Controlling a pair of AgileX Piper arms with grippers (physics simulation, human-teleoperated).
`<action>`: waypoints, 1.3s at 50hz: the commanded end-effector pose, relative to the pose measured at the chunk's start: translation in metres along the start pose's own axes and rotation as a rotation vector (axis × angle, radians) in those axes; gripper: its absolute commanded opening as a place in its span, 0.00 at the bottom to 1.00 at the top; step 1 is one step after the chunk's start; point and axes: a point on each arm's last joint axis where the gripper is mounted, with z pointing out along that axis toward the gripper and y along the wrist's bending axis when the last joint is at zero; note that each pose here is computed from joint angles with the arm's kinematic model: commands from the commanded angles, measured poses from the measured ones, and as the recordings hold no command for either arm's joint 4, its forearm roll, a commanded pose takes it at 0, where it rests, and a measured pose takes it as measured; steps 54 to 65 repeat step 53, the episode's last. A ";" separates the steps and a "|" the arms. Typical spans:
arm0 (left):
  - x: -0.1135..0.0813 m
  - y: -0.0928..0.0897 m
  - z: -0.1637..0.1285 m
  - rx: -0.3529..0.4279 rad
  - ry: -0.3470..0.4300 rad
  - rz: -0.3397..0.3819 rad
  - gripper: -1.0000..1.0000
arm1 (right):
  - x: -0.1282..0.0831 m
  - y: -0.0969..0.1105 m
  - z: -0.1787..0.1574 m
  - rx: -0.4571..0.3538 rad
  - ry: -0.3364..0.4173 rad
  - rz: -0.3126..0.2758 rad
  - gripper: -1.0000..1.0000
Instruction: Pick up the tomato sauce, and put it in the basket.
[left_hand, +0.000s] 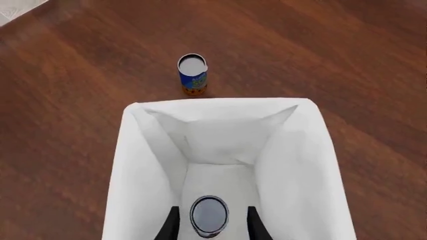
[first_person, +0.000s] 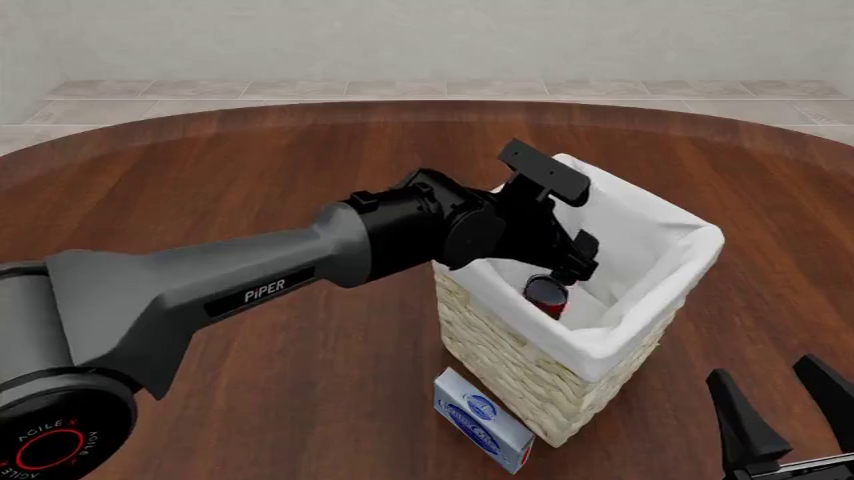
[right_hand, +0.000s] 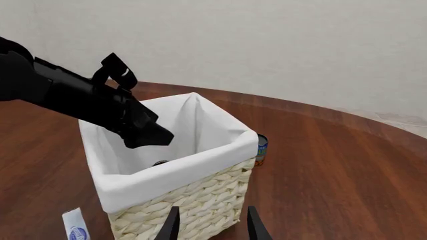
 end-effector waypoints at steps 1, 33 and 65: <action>0.001 -0.001 0.002 0.002 0.003 0.002 1.00 | 0.000 0.000 0.000 0.000 -0.001 0.001 1.00; -0.058 0.009 -0.065 -0.019 -0.171 0.008 1.00 | 0.000 0.000 0.000 -0.009 -0.002 -0.006 1.00; -0.071 0.014 -0.095 -0.028 -0.270 -0.021 1.00 | 0.000 0.001 0.000 -0.013 -0.005 -0.006 1.00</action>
